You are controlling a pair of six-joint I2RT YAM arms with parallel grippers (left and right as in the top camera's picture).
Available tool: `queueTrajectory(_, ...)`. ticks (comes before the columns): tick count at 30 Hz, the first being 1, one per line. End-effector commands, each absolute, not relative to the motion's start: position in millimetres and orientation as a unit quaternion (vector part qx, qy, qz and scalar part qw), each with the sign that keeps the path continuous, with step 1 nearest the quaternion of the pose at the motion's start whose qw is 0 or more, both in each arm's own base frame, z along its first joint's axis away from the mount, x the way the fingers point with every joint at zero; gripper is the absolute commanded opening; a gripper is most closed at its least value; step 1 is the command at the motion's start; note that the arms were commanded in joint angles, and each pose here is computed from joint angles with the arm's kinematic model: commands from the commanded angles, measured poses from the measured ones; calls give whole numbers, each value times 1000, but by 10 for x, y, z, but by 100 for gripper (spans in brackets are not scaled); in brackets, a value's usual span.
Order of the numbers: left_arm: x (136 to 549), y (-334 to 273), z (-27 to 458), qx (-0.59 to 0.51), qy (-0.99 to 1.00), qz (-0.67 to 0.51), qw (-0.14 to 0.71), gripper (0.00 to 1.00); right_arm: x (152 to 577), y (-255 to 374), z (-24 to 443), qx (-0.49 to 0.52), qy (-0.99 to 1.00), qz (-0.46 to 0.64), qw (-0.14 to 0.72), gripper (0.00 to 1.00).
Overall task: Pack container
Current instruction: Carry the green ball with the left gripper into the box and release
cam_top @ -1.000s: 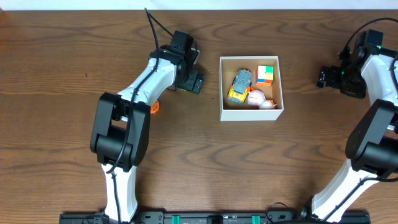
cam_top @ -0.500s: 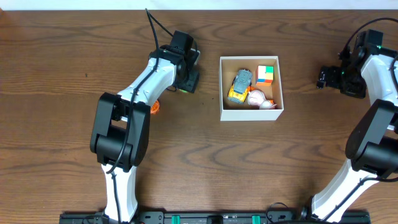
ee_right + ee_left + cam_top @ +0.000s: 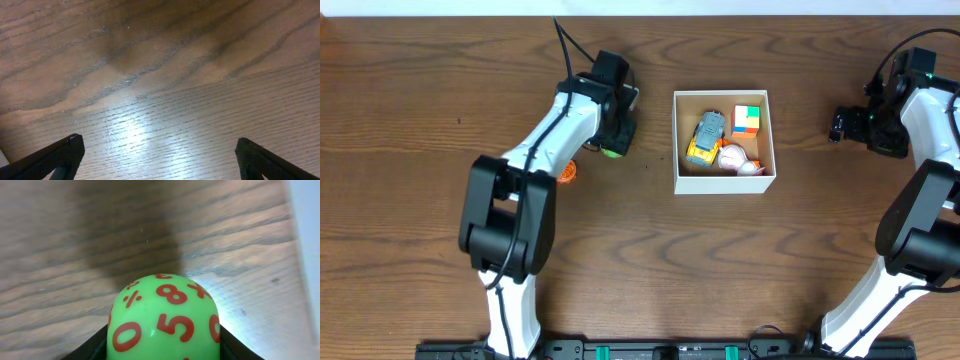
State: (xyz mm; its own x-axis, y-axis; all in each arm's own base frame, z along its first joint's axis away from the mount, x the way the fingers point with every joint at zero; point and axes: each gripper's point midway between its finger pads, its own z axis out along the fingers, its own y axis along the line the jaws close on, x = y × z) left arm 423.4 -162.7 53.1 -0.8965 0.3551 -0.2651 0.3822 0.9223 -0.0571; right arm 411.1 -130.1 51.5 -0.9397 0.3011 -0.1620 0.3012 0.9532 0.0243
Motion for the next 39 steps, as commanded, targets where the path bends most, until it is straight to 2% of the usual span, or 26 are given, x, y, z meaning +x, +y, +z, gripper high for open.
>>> queueTrajectory(1,4316,-1683,1258,192,957,-65,209,50,4099,-1323,511,162,983,-1,81,99)
queueTrajectory(6,4122,-1979,1885,221,931,-98,271,50,4099,-1323,511,162,983,-1,81,99)
queueTrajectory(12,3800,-2686,2164,296,893,-144,307,50,4099,-1323,511,162,983,-1,81,99)
queueTrajectory(16,3612,-3100,2165,337,873,-163,314,50,4099,-1323,511,162,983,-1,81,99)
queueTrajectory(23,3473,-3437,2083,366,858,-178,314,50,4099,-1323,511,162,983,-1,81,99)
queueTrajectory(31,3509,-3489,1699,370,871,-165,278,51,4099,-1323,511,162,983,-1,81,99)
queueTrajectory(32,3516,-3489,1653,370,873,-162,274,56,4100,-1323,511,162,983,-1,82,99)
queueTrajectory(33,3522,-3489,1613,370,874,-160,271,57,4099,-1323,511,162,983,-1,81,99)
queueTrajectory(39,3614,-3406,1551,361,881,-130,277,57,4100,-1323,511,162,983,-1,82,99)
